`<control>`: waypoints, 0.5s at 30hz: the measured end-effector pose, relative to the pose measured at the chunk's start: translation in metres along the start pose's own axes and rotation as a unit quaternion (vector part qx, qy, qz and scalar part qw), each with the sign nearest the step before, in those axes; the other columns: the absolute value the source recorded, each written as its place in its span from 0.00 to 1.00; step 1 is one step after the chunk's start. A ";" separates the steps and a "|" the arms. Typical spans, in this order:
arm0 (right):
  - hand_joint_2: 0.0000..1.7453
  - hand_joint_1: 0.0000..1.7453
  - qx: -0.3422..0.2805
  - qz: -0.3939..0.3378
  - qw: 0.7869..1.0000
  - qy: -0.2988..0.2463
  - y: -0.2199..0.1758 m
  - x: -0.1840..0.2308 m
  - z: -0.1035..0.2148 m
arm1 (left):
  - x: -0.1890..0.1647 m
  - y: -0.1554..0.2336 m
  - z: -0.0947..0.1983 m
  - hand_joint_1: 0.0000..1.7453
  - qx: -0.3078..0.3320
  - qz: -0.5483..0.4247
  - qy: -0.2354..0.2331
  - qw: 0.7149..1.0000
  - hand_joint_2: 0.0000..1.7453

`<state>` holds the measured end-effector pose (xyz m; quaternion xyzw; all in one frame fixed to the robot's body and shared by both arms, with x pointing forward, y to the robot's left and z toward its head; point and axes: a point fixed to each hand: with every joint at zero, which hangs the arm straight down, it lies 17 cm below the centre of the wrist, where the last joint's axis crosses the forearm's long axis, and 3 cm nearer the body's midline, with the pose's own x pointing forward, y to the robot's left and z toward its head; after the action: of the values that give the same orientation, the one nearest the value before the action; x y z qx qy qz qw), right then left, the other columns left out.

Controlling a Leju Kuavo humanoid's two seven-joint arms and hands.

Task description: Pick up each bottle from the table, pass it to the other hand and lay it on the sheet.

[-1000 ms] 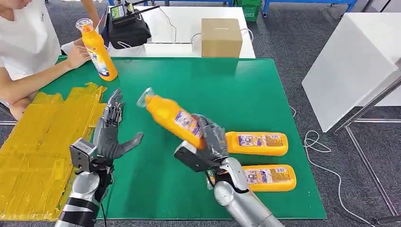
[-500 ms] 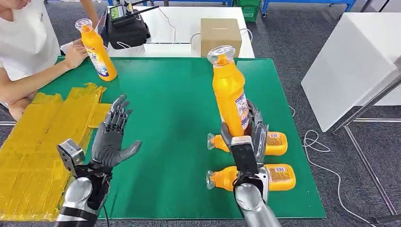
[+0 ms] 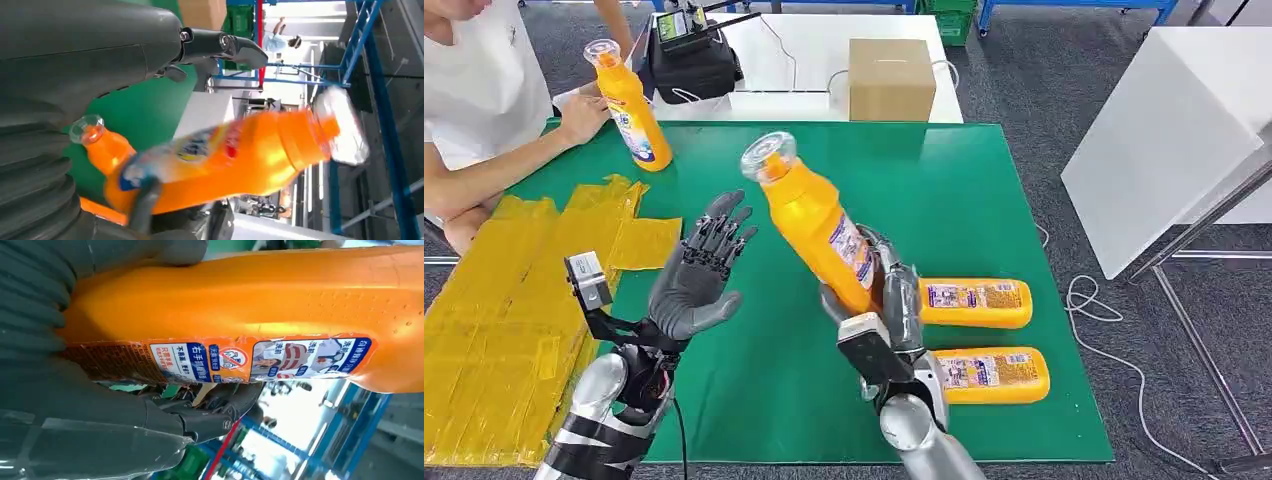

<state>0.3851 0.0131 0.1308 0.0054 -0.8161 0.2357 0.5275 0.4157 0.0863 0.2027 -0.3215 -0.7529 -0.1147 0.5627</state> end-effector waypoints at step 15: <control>1.00 1.00 0.111 0.070 0.991 -0.040 0.074 0.006 0.015 | -0.007 0.004 -0.004 0.00 0.002 0.008 0.010 1.000 1.00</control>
<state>0.3504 0.0749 0.1031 0.0162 -0.8037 0.3611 0.4727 0.4223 0.0851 0.1966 -0.3253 -0.7449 -0.1118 0.5716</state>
